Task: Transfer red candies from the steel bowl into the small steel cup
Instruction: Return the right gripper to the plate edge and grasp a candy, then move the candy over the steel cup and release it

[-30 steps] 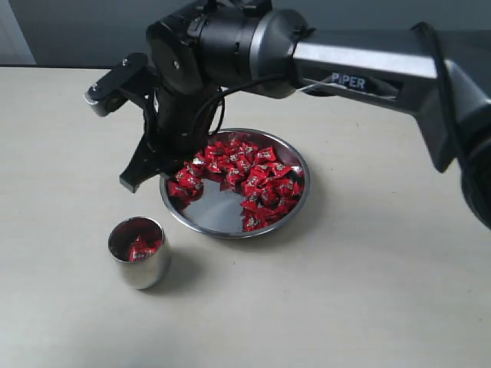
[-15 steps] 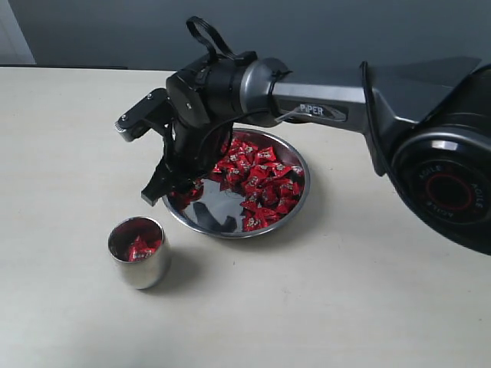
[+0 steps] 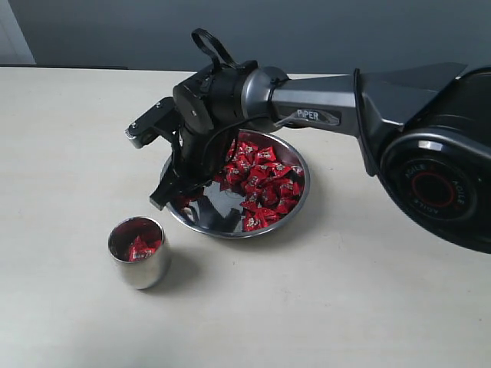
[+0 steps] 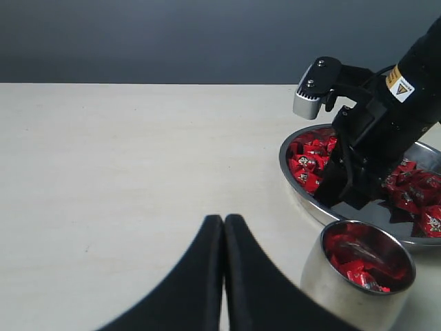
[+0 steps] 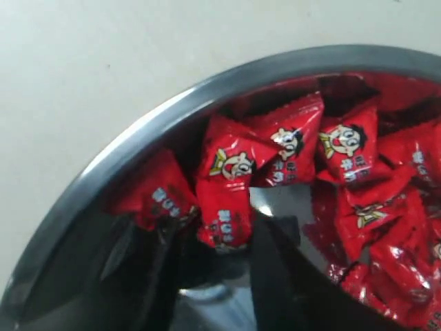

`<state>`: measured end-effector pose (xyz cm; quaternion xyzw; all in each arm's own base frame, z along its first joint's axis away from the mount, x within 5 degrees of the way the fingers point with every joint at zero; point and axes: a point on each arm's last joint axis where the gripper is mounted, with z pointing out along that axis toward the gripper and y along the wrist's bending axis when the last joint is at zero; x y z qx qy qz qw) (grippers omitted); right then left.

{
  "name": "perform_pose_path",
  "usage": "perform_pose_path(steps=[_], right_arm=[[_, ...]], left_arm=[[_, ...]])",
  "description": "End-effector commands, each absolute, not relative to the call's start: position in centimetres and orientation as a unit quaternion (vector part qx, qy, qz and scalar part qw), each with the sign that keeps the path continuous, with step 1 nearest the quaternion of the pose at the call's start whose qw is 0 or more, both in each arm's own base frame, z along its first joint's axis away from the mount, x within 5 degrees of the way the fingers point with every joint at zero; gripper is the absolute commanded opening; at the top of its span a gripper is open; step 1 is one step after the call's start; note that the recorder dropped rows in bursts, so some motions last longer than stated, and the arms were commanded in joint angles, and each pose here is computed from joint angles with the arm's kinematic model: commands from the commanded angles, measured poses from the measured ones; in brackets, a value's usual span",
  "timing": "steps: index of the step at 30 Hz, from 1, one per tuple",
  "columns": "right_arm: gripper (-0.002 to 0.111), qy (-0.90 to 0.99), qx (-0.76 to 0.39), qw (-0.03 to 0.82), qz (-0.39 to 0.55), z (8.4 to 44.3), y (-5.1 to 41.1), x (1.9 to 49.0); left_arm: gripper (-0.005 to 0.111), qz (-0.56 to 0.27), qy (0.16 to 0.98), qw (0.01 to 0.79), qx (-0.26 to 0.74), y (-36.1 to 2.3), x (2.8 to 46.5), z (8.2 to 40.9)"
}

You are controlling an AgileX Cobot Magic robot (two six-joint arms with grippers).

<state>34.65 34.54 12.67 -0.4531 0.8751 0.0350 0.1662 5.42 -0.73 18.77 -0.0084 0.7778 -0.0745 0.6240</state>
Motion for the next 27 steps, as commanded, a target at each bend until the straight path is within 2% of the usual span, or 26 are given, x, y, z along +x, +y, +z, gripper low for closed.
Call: perform_pose_path(steps=[1, 2, 9, 18, 27], right_arm=[[0.009, 0.876, -0.453, 0.159, 0.030, 12.7, 34.2, 34.7], [0.000, 0.876, -0.453, 0.159, 0.030, 12.7, 34.2, 34.7], [0.001, 0.878, -0.452, 0.158, 0.026, 13.9, 33.9, 34.5], [0.001, 0.878, -0.444, 0.172, 0.042, 20.4, 33.1, 33.1], [0.001, 0.852, -0.479, 0.160, 0.137, 26.6, 33.3, 29.3]], left_arm=[[0.000, -0.073, 0.774, 0.629, -0.011, -0.7, 5.4, 18.7], [0.000, -0.073, 0.774, 0.629, -0.011, -0.7, 5.4, 18.7], [0.000, -0.073, 0.774, 0.629, -0.011, -0.7, 5.4, 18.7], [0.000, -0.073, 0.774, 0.629, -0.011, -0.7, 5.4, 18.7], [0.000, -0.073, 0.774, 0.629, -0.011, -0.7, 5.4, 18.7]])
